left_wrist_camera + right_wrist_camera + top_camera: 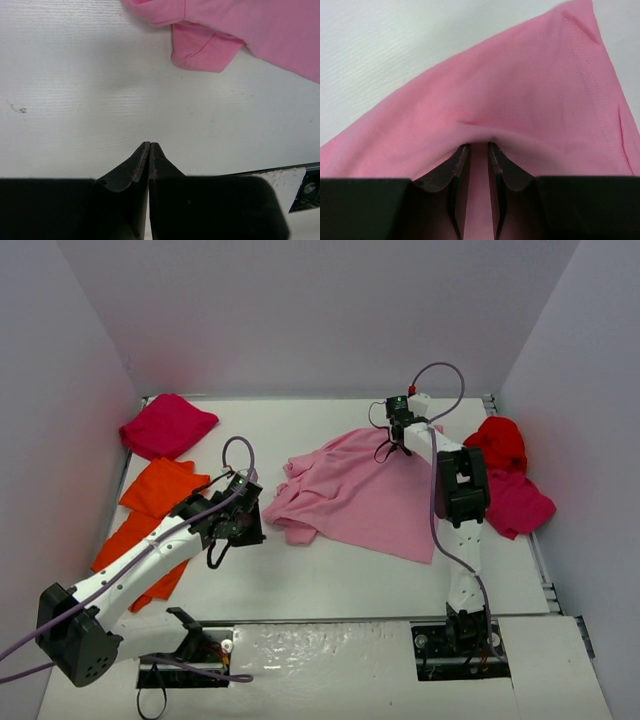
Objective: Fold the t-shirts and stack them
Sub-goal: Flatten the tshirt out
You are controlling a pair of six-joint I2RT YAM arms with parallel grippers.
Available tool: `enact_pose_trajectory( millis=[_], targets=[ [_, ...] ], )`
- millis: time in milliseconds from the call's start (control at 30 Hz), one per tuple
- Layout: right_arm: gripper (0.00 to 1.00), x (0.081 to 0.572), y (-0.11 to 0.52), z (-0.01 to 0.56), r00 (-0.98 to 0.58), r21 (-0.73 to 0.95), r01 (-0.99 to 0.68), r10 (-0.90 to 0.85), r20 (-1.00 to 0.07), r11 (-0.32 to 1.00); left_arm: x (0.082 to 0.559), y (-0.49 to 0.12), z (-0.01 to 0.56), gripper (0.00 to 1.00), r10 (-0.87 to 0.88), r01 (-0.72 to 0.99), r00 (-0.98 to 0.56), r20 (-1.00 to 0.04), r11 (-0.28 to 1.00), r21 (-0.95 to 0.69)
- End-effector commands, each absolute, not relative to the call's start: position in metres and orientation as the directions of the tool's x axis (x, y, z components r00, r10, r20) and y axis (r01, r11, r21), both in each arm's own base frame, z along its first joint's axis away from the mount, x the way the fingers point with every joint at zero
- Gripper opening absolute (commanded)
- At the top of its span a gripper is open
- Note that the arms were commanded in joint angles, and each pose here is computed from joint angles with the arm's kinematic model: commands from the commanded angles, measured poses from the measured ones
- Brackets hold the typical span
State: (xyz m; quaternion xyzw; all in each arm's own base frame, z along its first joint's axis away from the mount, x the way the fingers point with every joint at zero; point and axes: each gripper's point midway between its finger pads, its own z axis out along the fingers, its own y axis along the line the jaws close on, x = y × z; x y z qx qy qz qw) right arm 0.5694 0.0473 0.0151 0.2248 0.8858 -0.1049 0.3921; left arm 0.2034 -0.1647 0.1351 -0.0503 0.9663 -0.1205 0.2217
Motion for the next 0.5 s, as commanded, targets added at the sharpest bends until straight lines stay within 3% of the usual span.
enact_pose_trajectory(
  millis=[0,100,300,467],
  targets=[
    [0.31,0.571,0.066,0.072,-0.576,0.072,0.378,0.296,-0.762,0.923,0.210,-0.161,0.150,0.00,-0.186,-0.061,-0.867,-0.462,0.960,-0.272],
    [0.45,0.558,0.109,0.122,-0.556,0.136,0.258,0.262,-0.789,0.957,0.214,-0.162,0.148,0.00,-0.192,-0.062,-0.860,-0.473,0.959,-0.275],
    [0.47,0.484,0.275,0.172,-0.615,0.270,-0.140,0.130,-0.778,0.953,0.224,-0.162,0.155,0.00,-0.263,-0.100,-0.810,-0.524,0.942,-0.319],
    [0.47,0.463,0.353,0.164,-0.643,0.293,-0.317,0.023,-0.765,0.902,0.227,-0.151,0.197,0.00,-0.387,-0.095,-0.675,-0.628,0.890,-0.446]
  ],
)
